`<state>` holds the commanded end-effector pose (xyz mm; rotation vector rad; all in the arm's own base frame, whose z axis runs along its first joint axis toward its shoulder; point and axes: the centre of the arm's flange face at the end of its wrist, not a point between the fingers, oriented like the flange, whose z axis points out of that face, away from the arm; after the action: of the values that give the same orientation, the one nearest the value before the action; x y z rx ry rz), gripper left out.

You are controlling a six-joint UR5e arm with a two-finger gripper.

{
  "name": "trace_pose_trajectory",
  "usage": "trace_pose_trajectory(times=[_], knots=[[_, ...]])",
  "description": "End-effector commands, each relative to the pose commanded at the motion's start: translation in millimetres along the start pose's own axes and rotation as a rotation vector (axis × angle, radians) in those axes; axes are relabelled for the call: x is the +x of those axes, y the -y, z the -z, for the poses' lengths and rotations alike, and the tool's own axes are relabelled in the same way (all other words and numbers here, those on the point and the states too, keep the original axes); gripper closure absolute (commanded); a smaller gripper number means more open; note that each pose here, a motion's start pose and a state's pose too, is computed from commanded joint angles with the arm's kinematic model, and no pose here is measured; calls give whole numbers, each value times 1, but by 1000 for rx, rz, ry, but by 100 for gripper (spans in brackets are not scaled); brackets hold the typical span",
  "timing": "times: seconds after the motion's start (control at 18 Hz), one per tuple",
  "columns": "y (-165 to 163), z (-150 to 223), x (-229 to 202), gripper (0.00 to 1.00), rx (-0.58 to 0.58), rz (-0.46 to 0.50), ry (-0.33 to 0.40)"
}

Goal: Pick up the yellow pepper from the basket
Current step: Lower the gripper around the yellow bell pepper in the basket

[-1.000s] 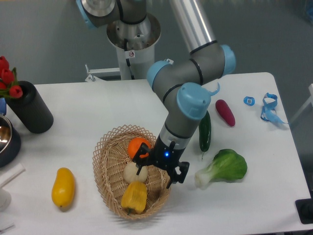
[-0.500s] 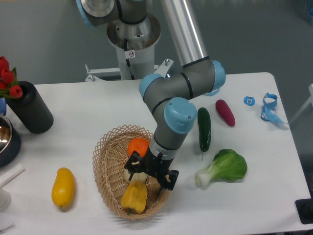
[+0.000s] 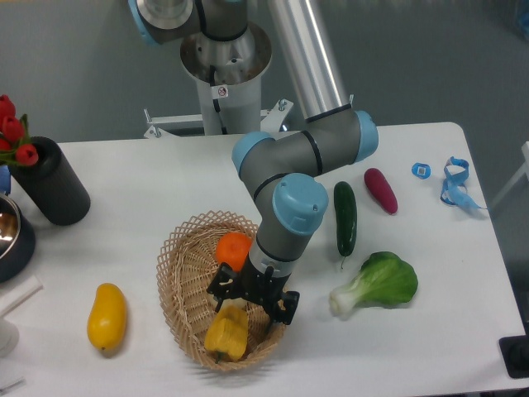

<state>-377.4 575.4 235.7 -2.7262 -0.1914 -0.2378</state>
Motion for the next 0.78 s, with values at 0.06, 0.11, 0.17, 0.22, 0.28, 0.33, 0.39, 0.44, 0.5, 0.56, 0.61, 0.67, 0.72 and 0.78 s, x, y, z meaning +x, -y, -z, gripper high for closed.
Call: trace_pose_trajectory(times=[0.06,0.11,0.17,0.22,0.28,0.33,0.39,0.44,0.5,0.56,0.61,0.67,0.72,0.78], knots=[[0,0,0,0,-6,-1,7],[2,-2,4,0,-7,-10,6],[2,-6,5,0,-11,-12,2],[2,-8,4,0,-12,-9,1],[2,-9,6,0,-15,-11,-1],[4,-12,12,0,-18,-19,-4],[5,-14,14,0,-20,-23,-6],[4,-14,16,0,-22,-24,-6],[4,-15,15,0,-23,-25,-7],[4,-15,15,0,-24,-26,-8],[3,-16,15,0,-26,-27,-9],[3,-18,15,0,-28,-26,-11],[2,-21,13,0,-33,-24,-11],[0,-23,12,0,-43,-24,-3]])
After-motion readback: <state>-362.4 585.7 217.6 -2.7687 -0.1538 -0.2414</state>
